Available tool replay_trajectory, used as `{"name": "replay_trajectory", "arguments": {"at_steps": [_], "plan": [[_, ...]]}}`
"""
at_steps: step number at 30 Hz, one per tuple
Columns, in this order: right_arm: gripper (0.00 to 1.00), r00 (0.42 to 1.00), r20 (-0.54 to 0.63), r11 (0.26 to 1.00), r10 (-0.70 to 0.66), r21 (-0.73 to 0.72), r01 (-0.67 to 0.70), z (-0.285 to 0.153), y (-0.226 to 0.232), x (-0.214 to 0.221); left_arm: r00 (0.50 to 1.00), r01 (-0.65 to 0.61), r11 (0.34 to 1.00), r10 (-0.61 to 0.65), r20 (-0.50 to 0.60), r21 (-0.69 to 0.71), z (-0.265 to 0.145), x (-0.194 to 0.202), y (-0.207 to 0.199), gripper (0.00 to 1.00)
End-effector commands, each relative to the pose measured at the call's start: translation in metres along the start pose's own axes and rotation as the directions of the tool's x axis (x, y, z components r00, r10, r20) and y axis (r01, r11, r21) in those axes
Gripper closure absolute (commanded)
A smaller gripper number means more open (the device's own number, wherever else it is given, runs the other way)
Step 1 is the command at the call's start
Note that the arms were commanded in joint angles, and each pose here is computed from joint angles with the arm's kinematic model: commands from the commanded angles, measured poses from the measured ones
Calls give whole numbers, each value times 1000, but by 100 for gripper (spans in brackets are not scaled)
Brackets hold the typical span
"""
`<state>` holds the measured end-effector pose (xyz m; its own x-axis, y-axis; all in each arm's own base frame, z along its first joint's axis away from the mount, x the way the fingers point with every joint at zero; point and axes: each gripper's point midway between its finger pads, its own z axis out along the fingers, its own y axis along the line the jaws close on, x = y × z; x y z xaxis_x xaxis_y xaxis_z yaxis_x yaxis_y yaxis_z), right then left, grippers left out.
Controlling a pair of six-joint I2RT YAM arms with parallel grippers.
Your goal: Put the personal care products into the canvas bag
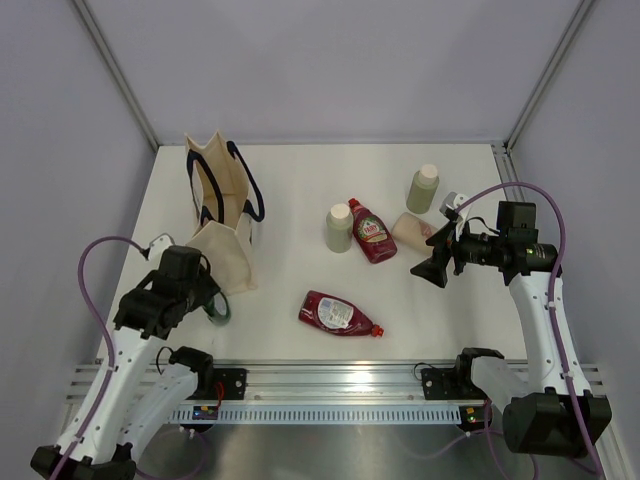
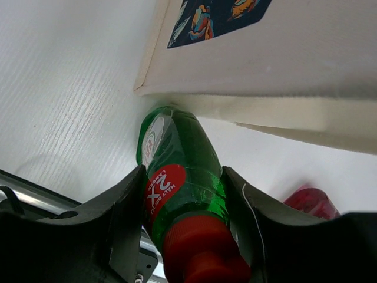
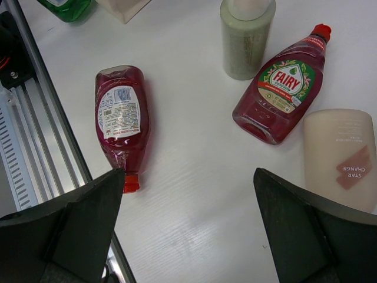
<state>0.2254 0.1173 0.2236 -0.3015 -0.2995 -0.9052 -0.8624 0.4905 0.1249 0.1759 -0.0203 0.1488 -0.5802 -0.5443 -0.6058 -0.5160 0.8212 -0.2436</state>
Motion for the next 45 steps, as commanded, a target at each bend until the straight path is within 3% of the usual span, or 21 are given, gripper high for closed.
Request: {"name": "replay_trajectory", "arguments": {"at_steps": [1, 10, 15, 18, 22, 25, 33, 36, 45], "plan": [[0, 999, 21, 999, -33, -7, 33, -2, 4, -7, 988, 46, 981, -73, 140, 190, -36, -45, -35, 100], [1, 999, 24, 999, -37, -8, 37, -1, 2, -9, 980, 39, 898, -121, 160, 438, -103, -88, -87, 100], [0, 999, 24, 999, -38, -4, 38, -1, 1, -8, 984, 5, 801, -112, 142, 599, -151, -108, -124, 100], [0, 999, 25, 999, -34, -4, 35, 0, 1, -7, 987, -6, 756, -100, 124, 655, -169, -117, -144, 100], [0, 999, 26, 1000, -30, -3, 30, 0, 1, -6, 973, -30, 697, -144, 181, 717, -207, -153, -164, 100], [0, 999, 21, 999, -33, 3, 33, 0, 0, -4, 969, -55, 695, -136, 206, 717, -211, -168, -176, 100], [1, 999, 15, 999, -49, 24, 48, 0, -2, -1, 947, -67, 705, -177, 266, 706, -207, -215, -194, 100], [1, 999, 26, 999, -40, 19, 39, 1, -1, -2, 923, -61, 744, -212, 322, 665, -189, -244, -192, 100], [1, 997, 61, 999, -49, 11, 48, 3, -3, -11, 909, -61, 869, -155, 387, 490, -80, -281, -199, 100]]}}
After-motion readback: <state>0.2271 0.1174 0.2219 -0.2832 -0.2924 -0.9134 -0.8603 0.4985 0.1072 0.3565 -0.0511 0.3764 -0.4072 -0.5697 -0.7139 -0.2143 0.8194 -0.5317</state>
